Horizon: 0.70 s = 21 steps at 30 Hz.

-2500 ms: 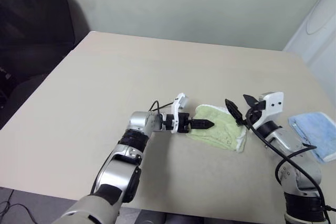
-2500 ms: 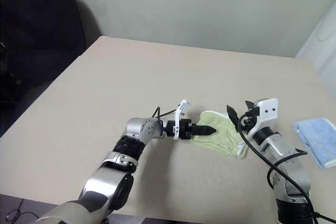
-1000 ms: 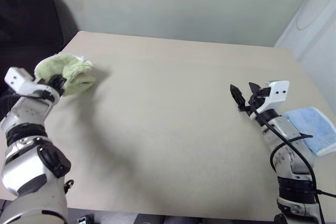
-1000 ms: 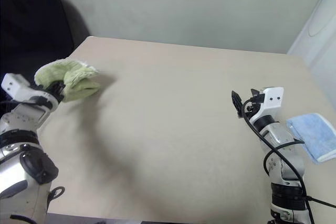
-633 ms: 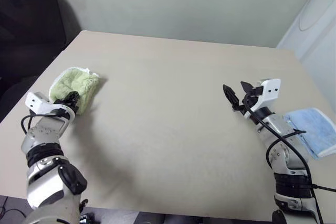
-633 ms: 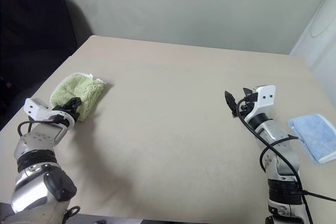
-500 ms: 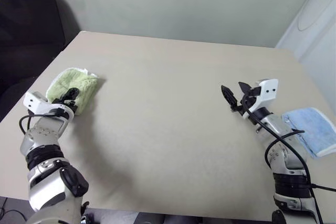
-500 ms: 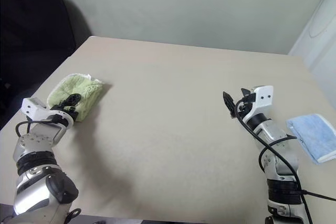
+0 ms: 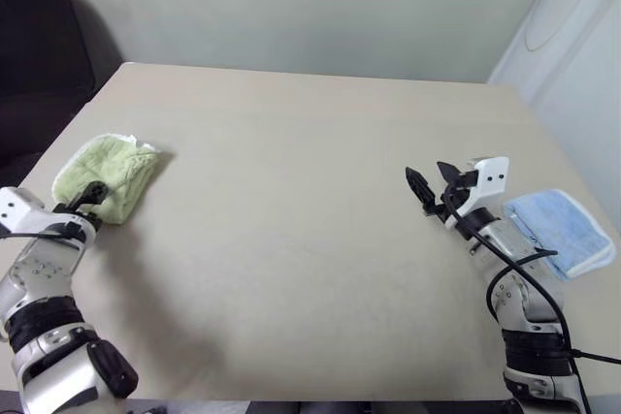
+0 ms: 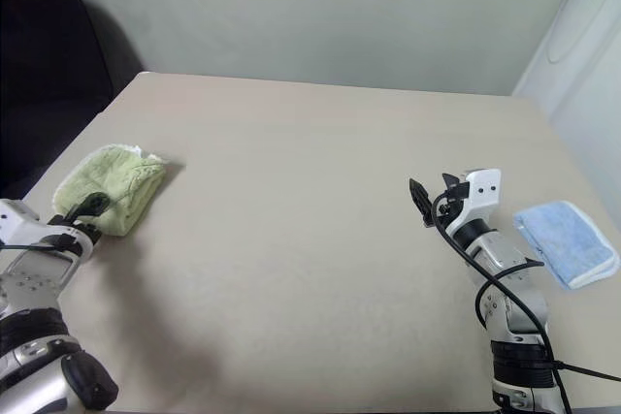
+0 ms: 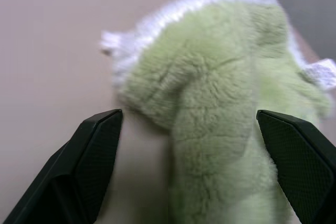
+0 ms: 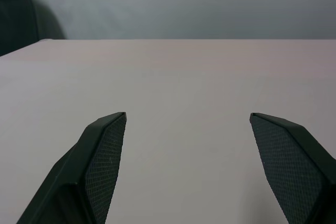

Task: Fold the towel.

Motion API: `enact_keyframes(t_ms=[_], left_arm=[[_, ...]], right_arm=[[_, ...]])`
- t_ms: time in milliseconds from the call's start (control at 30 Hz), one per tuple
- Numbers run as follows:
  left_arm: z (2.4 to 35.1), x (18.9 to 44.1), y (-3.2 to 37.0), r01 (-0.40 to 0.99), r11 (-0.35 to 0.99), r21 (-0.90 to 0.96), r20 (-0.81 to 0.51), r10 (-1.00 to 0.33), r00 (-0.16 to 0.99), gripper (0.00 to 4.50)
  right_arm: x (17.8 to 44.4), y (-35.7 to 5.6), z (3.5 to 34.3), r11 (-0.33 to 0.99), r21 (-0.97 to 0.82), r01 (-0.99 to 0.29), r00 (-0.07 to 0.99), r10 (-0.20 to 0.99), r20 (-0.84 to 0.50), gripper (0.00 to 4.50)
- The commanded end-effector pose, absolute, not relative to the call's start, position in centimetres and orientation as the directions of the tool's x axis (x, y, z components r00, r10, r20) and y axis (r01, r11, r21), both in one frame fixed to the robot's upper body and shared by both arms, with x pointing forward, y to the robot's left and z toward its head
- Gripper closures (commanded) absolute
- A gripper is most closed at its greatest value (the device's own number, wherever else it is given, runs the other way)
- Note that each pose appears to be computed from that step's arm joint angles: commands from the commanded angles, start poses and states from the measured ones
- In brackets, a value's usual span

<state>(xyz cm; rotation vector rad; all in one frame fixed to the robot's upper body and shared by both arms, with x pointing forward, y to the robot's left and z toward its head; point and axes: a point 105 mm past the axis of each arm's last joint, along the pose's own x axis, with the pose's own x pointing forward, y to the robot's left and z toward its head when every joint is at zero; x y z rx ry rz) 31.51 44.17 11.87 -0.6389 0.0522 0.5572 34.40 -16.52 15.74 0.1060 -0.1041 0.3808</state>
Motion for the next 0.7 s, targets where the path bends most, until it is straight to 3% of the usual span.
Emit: enact_keyframes(t_ms=[33, 133, 200, 300, 400, 567, 700], left_arm=[[14.0, 27.8, 47.4, -0.615, 0.636, -0.465, -0.127, 0.64, 0.758, 0.03], [15.5, 24.6, 48.7, -0.663, 0.631, -0.403, -0.017, 0.72, 0.694, 0.03], [18.0, 23.4, 48.6, -0.651, 0.699, -0.296, 0.118, 0.703, 0.701, 0.03], [21.2, 24.6, 44.4, -0.454, 0.888, -0.064, 0.251, 0.455, 0.854, 0.03], [21.3, 26.3, 37.5, -0.143, 0.983, 0.118, 0.209, 0.116, 0.971, 0.03], [18.6, 28.6, 26.9, 0.28, 0.946, 0.164, 0.078, -0.295, 0.952, 0.03], [15.9, 30.5, 22.3, 0.423, 0.892, 0.158, 0.008, -0.43, 0.903, 0.03]], right_arm=[[34.1, -16.8, 16.9, 0.917, 0.053, -0.394, 0.911, 0.382, 0.156, 0.53], [34.3, -17.1, 16.6, 0.916, 0.047, -0.399, 0.91, 0.39, 0.138, 0.53], [34.4, -17.4, 16.7, 0.913, 0.039, -0.406, 0.908, 0.399, 0.129, 0.53], [34.2, -17.5, 15.9, 0.902, -0.014, -0.431, 0.899, 0.431, 0.079, 0.53], [33.5, -17.3, 14.9, 0.873, -0.074, -0.483, 0.874, 0.485, 0.019, 0.53], [32.8, -17.9, 14.4, 0.871, -0.11, -0.478, 0.877, 0.48, -0.012, 0.53], [32.2, -18.1, 14.5, 0.887, -0.111, -0.449, 0.892, 0.451, -0.007, 0.53]])
